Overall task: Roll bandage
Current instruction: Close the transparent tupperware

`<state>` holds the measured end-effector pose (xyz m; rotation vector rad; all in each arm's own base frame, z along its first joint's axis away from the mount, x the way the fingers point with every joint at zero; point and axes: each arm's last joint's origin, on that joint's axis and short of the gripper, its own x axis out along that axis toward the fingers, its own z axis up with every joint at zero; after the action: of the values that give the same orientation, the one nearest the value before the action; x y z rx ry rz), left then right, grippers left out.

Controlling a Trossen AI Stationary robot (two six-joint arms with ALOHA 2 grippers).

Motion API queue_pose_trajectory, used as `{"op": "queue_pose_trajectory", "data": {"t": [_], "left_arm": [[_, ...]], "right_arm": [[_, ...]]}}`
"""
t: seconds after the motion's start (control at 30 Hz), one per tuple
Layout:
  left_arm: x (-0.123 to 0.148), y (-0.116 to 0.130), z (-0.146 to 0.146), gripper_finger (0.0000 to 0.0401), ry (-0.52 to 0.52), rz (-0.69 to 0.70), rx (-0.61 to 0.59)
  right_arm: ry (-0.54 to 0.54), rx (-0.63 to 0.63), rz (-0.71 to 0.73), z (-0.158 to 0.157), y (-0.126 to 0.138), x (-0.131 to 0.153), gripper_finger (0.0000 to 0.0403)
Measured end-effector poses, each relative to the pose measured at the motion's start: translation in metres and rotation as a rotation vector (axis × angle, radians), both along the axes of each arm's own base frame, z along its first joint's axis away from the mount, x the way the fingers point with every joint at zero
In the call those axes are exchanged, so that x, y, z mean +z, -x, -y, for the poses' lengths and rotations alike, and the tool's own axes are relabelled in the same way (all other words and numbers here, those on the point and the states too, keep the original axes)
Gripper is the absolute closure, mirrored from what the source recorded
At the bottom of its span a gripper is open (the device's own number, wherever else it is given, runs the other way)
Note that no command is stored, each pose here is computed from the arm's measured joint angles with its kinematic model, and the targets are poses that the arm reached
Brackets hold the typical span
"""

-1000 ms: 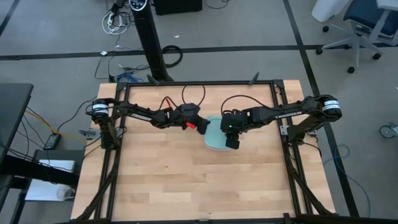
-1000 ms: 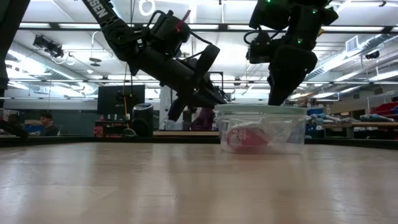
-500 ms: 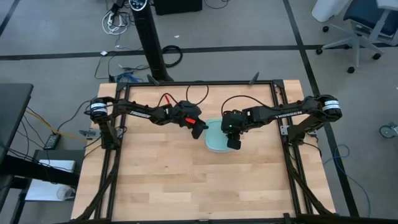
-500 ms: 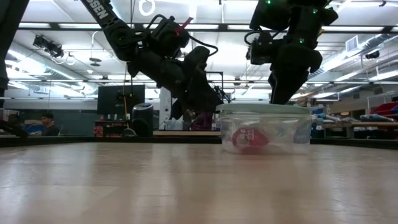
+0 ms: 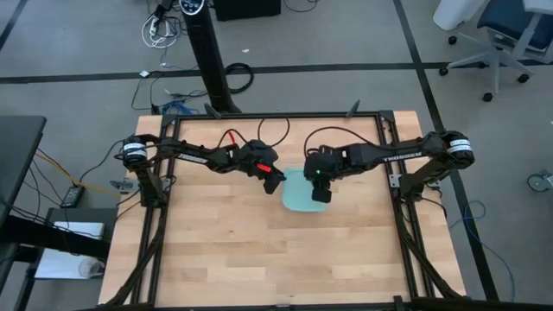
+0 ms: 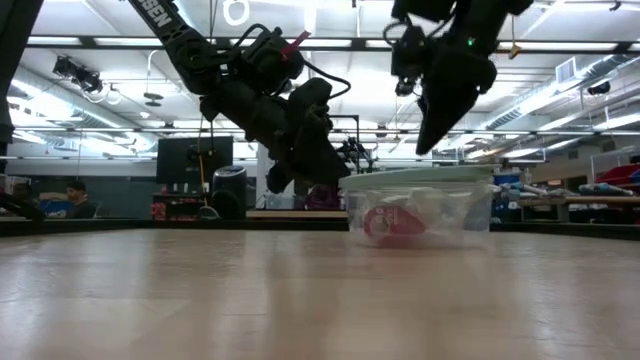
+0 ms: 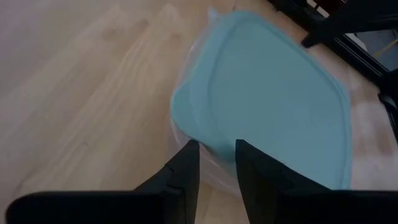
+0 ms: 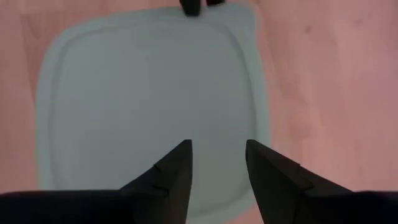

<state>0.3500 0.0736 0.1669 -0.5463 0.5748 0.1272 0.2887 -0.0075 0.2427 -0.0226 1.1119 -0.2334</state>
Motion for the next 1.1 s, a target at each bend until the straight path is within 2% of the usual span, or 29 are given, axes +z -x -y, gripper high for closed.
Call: {"op": "queue_pose_trajectory", "data": {"t": [0.3,0.47,0.6,0.77,1.1], "left_arm": [[0.001,-0.001,0.002,0.0298,0.012,0.015,0.005],[0.005,-0.004,0.001,0.0298,0.027,0.062,0.02],[0.007,-0.005,0.001,0.0298,0.039,0.079,0.03],[0.006,-0.004,0.001,0.0298,0.047,0.073,0.034],[0.005,-0.004,0.001,0.0298,0.054,0.061,0.029]], "right_arm": [[0.186,0.059,-0.066,-0.056,0.013,0.007,0.0254],[0.204,0.075,-0.066,-0.077,0.022,0.003,0.0254],[0.192,0.013,-0.096,-0.073,0.026,-0.003,0.0254],[0.193,0.038,-0.082,-0.069,0.022,-0.004,0.0254],[0.15,0.005,-0.099,-0.025,0.012,-0.004,0.0254]]}}
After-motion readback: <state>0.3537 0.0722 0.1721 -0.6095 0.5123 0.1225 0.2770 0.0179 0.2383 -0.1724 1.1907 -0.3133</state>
